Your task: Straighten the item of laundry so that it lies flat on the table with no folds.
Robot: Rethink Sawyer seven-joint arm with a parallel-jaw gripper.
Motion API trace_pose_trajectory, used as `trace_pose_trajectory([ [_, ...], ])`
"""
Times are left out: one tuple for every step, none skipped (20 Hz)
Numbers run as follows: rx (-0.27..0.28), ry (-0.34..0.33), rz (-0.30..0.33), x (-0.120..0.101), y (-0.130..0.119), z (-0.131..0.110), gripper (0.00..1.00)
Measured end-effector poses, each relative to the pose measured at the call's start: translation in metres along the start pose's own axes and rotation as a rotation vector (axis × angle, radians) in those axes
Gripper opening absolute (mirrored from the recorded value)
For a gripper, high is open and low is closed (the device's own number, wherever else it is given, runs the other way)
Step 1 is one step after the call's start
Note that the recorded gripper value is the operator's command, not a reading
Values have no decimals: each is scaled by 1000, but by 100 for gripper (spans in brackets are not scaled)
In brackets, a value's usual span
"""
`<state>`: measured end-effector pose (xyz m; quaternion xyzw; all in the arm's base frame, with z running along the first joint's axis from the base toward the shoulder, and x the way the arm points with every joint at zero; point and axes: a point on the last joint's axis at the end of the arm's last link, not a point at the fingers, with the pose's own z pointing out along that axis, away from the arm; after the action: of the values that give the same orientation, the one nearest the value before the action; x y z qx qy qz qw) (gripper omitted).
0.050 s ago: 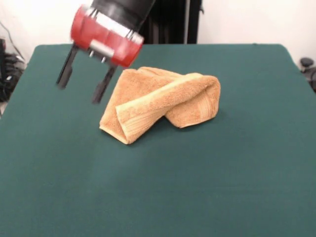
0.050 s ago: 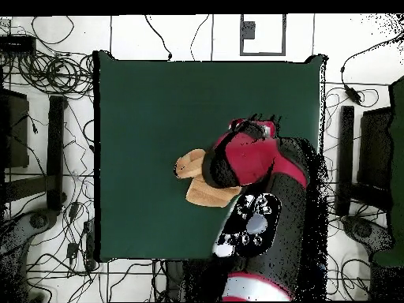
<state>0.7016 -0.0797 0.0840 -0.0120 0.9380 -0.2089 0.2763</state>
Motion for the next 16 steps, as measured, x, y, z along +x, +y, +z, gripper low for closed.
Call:
trace_pose_trajectory([
  [-37, -11, 43, 3, -5, 15, 100],
  [-59, -12, 75, 6, -8, 24, 100],
  [-81, -13, 107, 9, -12, 33, 100],
  [-148, 12, 231, 23, -24, 61, 100],
  [-173, 24, 279, 29, -29, 71, 100],
  [-191, 35, 315, 34, -33, 77, 100],
  [-224, 59, 378, 45, -38, 89, 100],
  [-239, 75, 409, 50, -41, 93, 100],
  [-259, 94, 446, 57, -43, 99, 100],
  [-288, 130, 496, 67, -44, 105, 100],
  [-302, 150, 517, 71, -44, 108, 100],
  [-349, 226, 572, 84, -39, 111, 100],
  [-368, 257, 588, 88, -35, 111, 100],
  [-382, 280, 593, 90, -32, 110, 100],
  [-396, 303, 599, 93, -28, 109, 100],
  [-447, 384, 602, 97, -13, 102, 100],
])
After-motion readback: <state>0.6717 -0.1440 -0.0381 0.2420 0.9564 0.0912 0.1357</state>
